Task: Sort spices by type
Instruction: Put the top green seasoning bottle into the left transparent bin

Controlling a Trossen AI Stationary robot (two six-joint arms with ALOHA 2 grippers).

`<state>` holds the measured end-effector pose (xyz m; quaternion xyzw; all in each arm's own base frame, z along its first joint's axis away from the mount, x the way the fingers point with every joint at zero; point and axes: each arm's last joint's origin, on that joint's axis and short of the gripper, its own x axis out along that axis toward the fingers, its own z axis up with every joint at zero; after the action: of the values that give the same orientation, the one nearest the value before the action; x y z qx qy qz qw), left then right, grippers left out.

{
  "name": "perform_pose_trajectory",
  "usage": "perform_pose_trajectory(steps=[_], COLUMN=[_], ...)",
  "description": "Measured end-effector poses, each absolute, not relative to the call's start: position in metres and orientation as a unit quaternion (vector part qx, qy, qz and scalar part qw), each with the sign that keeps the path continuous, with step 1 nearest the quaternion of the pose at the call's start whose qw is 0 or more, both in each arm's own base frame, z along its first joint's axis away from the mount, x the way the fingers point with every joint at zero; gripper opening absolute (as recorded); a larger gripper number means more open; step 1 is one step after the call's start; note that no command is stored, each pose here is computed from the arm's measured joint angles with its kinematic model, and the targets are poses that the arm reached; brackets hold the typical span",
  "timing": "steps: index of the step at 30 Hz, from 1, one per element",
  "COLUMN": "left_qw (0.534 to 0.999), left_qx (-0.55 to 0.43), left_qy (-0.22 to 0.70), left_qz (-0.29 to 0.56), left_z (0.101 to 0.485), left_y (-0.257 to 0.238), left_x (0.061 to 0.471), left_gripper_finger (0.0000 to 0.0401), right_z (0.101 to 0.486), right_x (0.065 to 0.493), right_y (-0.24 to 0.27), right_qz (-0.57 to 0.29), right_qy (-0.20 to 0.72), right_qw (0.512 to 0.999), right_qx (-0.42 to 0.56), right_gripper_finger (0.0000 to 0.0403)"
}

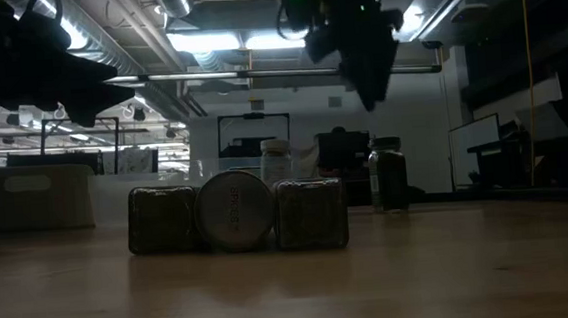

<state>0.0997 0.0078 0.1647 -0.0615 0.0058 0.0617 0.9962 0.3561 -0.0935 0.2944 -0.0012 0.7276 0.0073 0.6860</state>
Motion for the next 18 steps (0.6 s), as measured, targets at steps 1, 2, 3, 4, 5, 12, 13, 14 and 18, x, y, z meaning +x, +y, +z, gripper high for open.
perform_pose_trajectory(steps=[1, 2, 3, 4, 5, 12, 13, 14, 18], left_qw=[0.996, 0.996, 0.996, 0.996, 0.996, 0.996, 0.996, 0.996, 0.996], left_qx=[-0.062, -0.062, -0.062, -0.062, -0.062, -0.062, -0.062, -0.062, -0.062], left_qy=[0.006, 0.006, 0.006, 0.006, 0.006, 0.006, 0.006, 0.006, 0.006], left_qz=[0.062, 0.062, 0.062, 0.062, 0.062, 0.062, 0.062, 0.062, 0.062], left_z=[0.165, 0.165, 0.165, 0.165, 0.165, 0.165, 0.165, 0.165, 0.165], left_y=[0.008, 0.008, 0.008, 0.008, 0.008, 0.008, 0.008, 0.008, 0.008], left_x=[0.1, 0.1, 0.1, 0.1, 0.1, 0.1, 0.1, 0.1, 0.1], left_gripper_finger=[0.0237, 0.0237, 0.0237, 0.0237, 0.0237, 0.0237, 0.0237, 0.0237, 0.0237], right_z=[0.289, 0.284, 0.279, 0.274, 0.269, 0.246, 0.246, 0.245, 0.245], right_x=[0.355, 0.354, 0.353, 0.352, 0.352, 0.352, 0.351, 0.351, 0.352], right_y=[-0.093, -0.093, -0.093, -0.093, -0.093, -0.094, -0.095, -0.096, -0.097], right_qz=[0.009, 0.011, 0.013, 0.014, 0.013, -0.009, -0.016, -0.024, -0.033], right_qy=[0.735, 0.742, 0.747, 0.751, 0.754, 0.761, 0.763, 0.765, 0.763], right_qw=[0.678, 0.671, 0.665, 0.66, 0.656, 0.648, 0.645, 0.642, 0.643], right_qx=[0.001, 0.003, 0.004, 0.005, 0.004, -0.023, -0.031, -0.04, -0.049], right_gripper_finger=[0.0259, 0.0259, 0.0259, 0.0259, 0.0259, 0.0259, 0.0259, 0.0259, 0.0259])
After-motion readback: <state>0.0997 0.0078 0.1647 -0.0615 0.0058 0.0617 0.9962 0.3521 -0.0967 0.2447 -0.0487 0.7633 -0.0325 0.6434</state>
